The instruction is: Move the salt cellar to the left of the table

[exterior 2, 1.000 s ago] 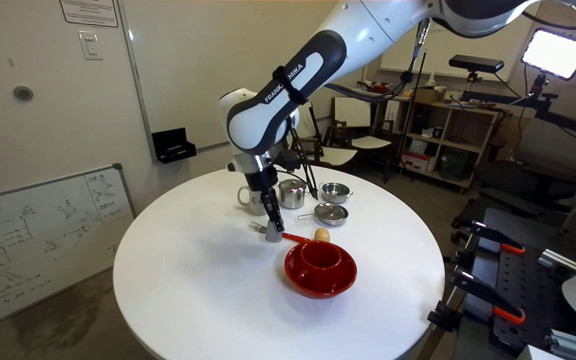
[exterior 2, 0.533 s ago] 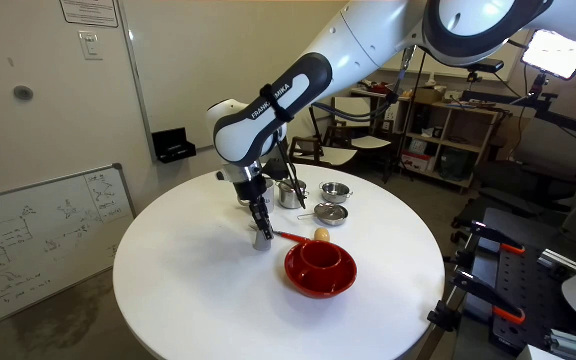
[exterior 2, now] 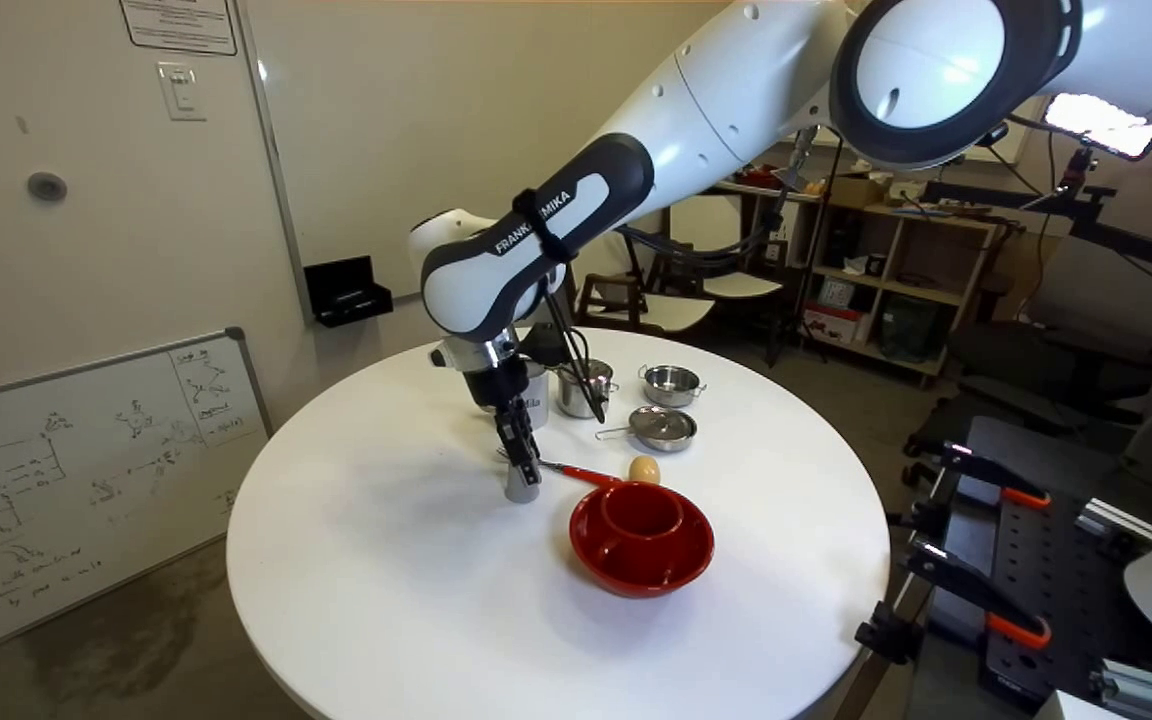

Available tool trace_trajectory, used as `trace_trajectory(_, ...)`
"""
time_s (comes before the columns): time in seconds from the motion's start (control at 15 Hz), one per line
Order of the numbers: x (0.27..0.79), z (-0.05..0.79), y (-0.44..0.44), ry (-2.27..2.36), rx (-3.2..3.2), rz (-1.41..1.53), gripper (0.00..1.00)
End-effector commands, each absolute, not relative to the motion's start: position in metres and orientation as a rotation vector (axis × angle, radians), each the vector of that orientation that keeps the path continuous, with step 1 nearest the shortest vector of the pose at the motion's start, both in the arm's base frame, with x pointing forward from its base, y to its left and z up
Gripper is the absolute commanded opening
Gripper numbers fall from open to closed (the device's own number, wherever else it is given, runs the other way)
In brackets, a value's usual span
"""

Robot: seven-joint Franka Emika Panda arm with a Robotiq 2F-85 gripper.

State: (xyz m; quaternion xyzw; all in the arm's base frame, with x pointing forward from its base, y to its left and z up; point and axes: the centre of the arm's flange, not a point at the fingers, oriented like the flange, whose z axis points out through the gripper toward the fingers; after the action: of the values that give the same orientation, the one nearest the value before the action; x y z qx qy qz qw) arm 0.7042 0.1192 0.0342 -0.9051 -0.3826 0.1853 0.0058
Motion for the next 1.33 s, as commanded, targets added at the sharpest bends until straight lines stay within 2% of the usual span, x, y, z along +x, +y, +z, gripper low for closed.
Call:
trace_trajectory(0.0,0.726,0.028,0.119,-1.199,-2.834,0.601,1.00)
trace_trajectory(1.27,0.705,0.132,0.029,-0.986,-2.813,0.363,1.00)
